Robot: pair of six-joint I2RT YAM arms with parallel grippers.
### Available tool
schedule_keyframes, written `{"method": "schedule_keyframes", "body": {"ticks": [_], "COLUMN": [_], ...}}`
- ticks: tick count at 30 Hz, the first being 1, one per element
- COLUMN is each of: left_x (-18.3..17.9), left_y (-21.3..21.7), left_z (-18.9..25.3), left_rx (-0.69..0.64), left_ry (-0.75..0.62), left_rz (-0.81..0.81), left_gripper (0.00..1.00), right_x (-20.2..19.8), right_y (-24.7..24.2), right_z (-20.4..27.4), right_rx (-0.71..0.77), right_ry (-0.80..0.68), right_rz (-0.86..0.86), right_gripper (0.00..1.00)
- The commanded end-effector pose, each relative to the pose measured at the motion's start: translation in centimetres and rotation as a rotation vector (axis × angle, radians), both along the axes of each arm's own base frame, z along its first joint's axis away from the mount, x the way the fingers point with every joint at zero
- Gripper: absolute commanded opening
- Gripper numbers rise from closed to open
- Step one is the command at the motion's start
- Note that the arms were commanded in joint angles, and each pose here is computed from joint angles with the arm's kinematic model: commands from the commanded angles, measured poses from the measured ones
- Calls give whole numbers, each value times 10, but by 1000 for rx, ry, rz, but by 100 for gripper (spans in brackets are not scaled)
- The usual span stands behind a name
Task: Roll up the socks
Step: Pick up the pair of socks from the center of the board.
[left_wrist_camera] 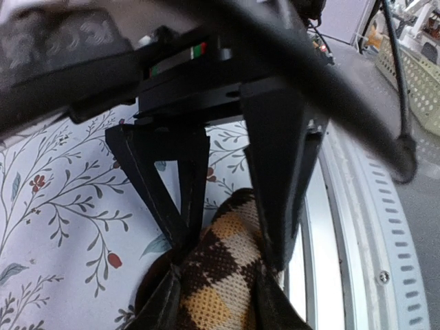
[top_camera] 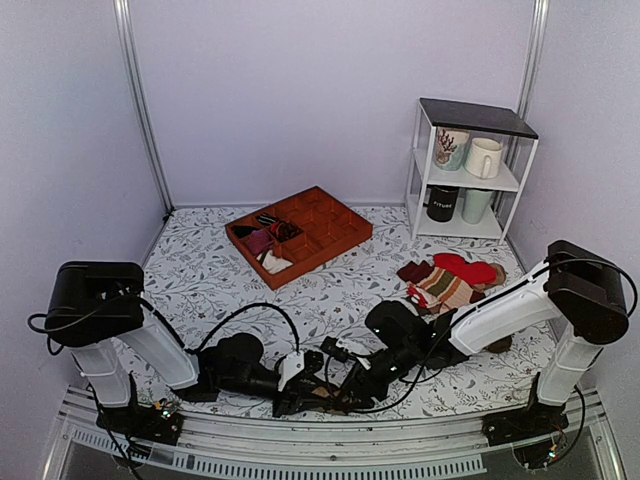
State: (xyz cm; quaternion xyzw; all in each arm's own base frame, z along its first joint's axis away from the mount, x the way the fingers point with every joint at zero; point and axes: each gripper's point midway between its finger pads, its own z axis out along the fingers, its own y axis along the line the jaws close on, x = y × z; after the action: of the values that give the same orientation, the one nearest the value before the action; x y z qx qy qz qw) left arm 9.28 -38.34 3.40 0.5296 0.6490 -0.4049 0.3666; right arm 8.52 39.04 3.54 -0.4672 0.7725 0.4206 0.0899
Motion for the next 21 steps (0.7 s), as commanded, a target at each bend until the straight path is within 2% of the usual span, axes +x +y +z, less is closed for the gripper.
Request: {"method": "schedule_keyframes", "body": {"ticks": [1,6,10,13,16,17,18,19,21], "left_x": [-10,-10,-9,-3,8,13,17,21,27], "left_y": [42,41,39,37,36,37,39,42,49], "left_z": [-72,-72,-72,-61,-40,-33,-27,-21,-8], "left_rx": [283,281,280,243,188,172,160,147,117], "left_ry": [105,108,106,94,68,61,58,59,69], "left_rz": [22,19,20,41,80,100,116,130,157], "left_gripper": [32,31,32,41,47,59,84,98,100], "right_x": [-11,-8,-6,-5,-2,0,3,5,14], "right_y": [1,2,1,-2,-3,-4,-5,-6,-8], "right_z": [-12,-17,-26,-28,-26,-23,-21,-19,-11], "right_rx": [-6,-21,-47,-60,-60,-56,-55,-52,-38], "right_ry": [77,74,82,90,87,82,74,69,54], "right_rz": [31,16,-6,-26,-53,-65,-80,-91,-123], "right_gripper": [55,43,20,0,0,0,0,0,0]}}
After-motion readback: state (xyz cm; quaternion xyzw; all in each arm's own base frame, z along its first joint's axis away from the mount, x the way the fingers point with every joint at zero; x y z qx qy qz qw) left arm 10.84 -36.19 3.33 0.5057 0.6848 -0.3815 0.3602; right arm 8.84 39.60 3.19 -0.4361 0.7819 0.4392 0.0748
